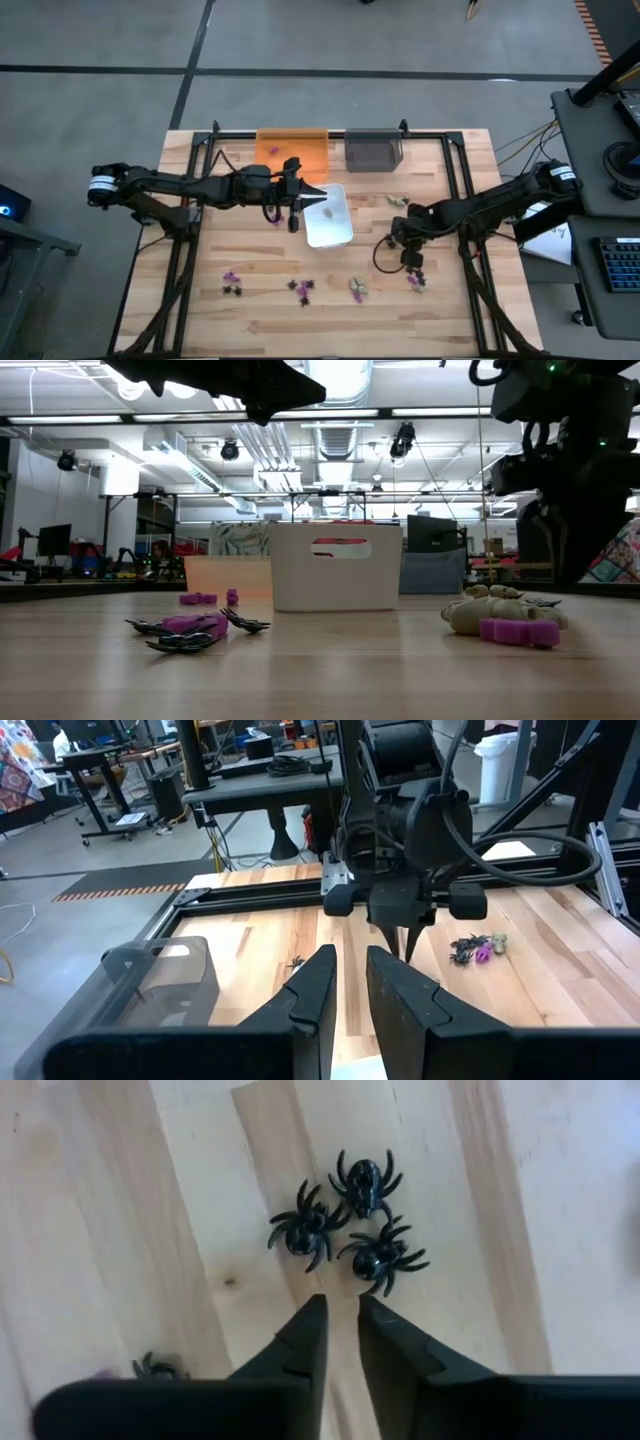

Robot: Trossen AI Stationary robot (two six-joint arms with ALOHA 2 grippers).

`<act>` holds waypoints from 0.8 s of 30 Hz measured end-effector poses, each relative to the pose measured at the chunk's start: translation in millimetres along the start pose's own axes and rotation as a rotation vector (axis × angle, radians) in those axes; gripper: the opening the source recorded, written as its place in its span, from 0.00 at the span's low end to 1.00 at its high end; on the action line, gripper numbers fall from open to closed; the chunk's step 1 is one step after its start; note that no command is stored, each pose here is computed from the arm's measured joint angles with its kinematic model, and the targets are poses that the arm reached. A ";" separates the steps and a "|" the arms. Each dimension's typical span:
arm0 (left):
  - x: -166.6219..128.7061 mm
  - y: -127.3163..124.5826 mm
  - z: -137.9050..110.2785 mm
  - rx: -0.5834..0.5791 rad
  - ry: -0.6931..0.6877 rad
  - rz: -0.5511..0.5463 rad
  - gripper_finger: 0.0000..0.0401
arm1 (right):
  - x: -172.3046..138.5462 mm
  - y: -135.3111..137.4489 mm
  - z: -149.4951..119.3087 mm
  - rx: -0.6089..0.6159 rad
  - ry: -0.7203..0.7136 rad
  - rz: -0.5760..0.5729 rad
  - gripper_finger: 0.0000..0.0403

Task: Sort Halloween decoration
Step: Put the black spider toy into the black bin

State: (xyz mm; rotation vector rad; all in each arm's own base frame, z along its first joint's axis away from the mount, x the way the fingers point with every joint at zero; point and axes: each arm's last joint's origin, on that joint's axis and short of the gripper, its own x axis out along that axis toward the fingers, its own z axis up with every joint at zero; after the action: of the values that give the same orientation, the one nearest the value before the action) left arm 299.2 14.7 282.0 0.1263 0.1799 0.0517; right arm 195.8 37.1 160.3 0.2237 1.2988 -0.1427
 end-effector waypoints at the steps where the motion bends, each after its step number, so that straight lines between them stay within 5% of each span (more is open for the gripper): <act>1: 0.0 0.0 0.0 0.000 0.000 0.000 0.10 | 0.0 -0.2 0.1 -0.010 -0.003 -0.008 0.17; 13: 0.0 0.0 0.0 0.000 0.000 0.000 0.10 | -0.2 -2.9 1.3 -0.159 -0.037 -0.101 0.51; 24: 0.0 0.0 0.2 0.000 -0.002 0.001 0.10 | 21.1 -2.0 1.9 -0.203 0.056 -0.138 0.56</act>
State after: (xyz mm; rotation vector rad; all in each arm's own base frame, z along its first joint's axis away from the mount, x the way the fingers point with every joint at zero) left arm 299.3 14.7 282.3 0.1264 0.1776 0.0522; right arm 202.7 35.1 140.3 -0.0359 1.3743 -0.1212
